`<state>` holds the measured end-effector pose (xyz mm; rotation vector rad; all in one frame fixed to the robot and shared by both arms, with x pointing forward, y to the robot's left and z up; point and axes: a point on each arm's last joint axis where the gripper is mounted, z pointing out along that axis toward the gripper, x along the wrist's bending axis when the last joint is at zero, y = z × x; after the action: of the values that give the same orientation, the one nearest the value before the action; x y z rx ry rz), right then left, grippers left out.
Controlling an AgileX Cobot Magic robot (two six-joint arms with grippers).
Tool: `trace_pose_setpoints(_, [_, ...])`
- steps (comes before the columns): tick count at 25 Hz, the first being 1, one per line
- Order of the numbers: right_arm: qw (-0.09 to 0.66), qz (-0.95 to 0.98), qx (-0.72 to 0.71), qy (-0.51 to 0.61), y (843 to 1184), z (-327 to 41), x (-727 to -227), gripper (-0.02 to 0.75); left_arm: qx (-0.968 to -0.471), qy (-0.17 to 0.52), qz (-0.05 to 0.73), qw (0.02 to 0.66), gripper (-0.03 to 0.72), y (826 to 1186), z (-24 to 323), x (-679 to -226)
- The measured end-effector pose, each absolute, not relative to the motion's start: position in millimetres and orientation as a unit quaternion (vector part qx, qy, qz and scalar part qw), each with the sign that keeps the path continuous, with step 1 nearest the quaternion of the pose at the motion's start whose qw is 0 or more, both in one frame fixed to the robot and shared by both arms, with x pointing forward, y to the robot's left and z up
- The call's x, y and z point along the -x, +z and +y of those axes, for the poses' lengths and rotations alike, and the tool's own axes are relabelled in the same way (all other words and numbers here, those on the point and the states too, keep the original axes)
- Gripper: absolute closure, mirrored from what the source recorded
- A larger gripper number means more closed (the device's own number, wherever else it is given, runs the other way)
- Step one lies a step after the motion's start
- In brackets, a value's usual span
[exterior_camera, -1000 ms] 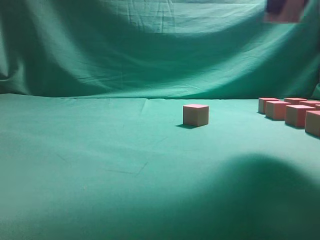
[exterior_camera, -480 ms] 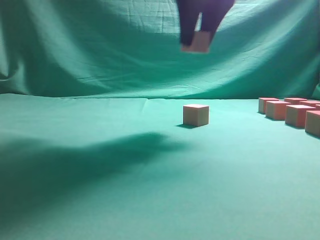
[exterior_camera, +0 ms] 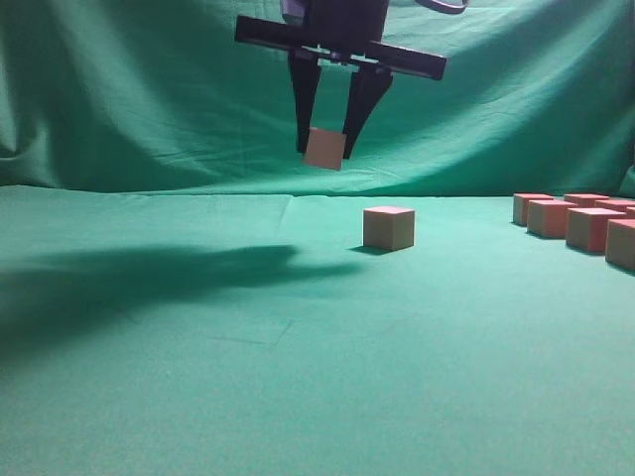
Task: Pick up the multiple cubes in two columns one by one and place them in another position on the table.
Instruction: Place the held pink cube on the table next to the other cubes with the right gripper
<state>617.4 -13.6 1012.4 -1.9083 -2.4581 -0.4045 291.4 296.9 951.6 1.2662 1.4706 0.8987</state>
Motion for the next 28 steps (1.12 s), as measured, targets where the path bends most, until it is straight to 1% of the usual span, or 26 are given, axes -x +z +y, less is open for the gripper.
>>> trace_pose_setpoints(8, [0.011, -0.766, 0.634, -0.106, 989, -6, -619, 0.46, -0.519, 0.368, 0.603, 0.481, 0.688, 952, 297, -291])
trace_pose_setpoints(17, [-0.003, -0.742, 0.666, -0.08, 968, -7, -624, 0.46, -0.519, 0.368, 0.603, 0.481, 0.688, 952, 297, -291])
trace_pose_setpoints(22, [-0.003, -0.731, 0.678, -0.081, 960, -5, -627, 0.46, -0.519, 0.368, 0.603, 0.481, 0.688, 952, 297, -291])
trace_pose_setpoints(28, [-0.012, -0.729, 0.677, -0.097, 960, -4, -630, 0.46, -0.519, 0.368, 0.603, 0.481, 0.688, 952, 297, -291])
